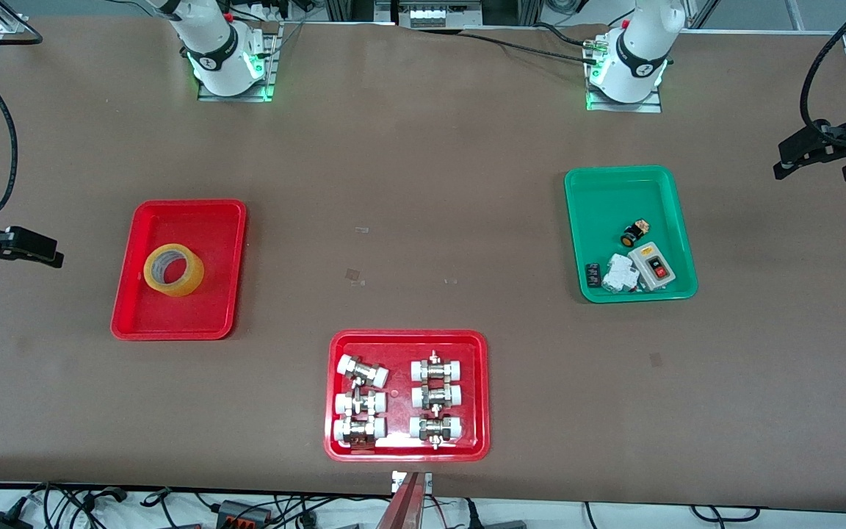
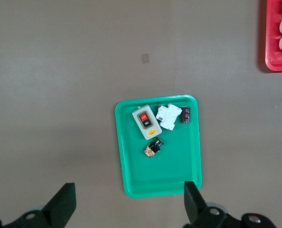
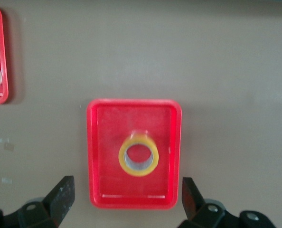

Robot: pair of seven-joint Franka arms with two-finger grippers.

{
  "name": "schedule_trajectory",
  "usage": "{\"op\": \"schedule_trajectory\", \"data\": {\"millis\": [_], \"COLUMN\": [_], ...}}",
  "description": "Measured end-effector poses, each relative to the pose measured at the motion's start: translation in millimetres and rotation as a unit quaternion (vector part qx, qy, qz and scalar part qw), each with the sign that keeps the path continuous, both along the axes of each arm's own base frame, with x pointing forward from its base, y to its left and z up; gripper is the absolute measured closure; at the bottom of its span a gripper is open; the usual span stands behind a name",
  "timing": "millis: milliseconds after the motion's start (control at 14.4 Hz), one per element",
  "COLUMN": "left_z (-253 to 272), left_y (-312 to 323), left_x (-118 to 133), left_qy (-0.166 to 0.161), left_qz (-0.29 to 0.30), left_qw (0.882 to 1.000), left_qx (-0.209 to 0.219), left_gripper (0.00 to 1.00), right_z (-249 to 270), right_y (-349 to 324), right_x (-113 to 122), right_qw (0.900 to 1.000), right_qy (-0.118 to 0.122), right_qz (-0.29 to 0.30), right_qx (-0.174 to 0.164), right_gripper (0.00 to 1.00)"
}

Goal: Left arm passes tape to right arm into tray

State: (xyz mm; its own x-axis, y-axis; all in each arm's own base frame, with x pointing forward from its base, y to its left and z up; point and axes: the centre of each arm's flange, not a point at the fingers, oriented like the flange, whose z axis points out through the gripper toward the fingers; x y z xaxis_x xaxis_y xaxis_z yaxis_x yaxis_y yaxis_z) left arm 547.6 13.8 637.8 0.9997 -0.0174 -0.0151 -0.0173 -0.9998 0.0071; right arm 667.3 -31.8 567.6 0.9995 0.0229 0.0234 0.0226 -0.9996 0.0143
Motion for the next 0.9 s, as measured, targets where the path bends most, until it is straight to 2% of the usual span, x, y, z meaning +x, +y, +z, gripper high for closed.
{"op": "schedule_trajectory", "data": {"millis": [208,415,762,900], "left_z": [-0.1,-0.1,0.0,0.0], "left_y": [0.0,-0.1,-0.1,-0.1], "left_x": [0.0,0.1,0.1,0.1], "left_qy": [0.0,0.0,0.0,0.0], "left_qz": [0.0,0.0,0.0,0.0], "left_qw": [1.0,1.0,1.0,1.0], "left_qx": [0.0,0.0,0.0,0.0], "left_gripper": [0.0,0.0,0.0,0.0], "right_z": [-4.4,1.6,0.7,-3.0], "right_y": [0.1,0.5,1.8,2.2], "right_x": [-6.6,-23.8,-69.5,-84.1], "right_qw": [1.0,1.0,1.0,1.0], "right_qy": [-0.019,-0.019,-0.005,-0.006], "right_qz": [-0.001,-0.003,-0.003,-0.003], "right_qx": [-0.002,-0.003,-0.005,-0.005], "right_gripper": [0.0,0.0,0.0,0.0]}}
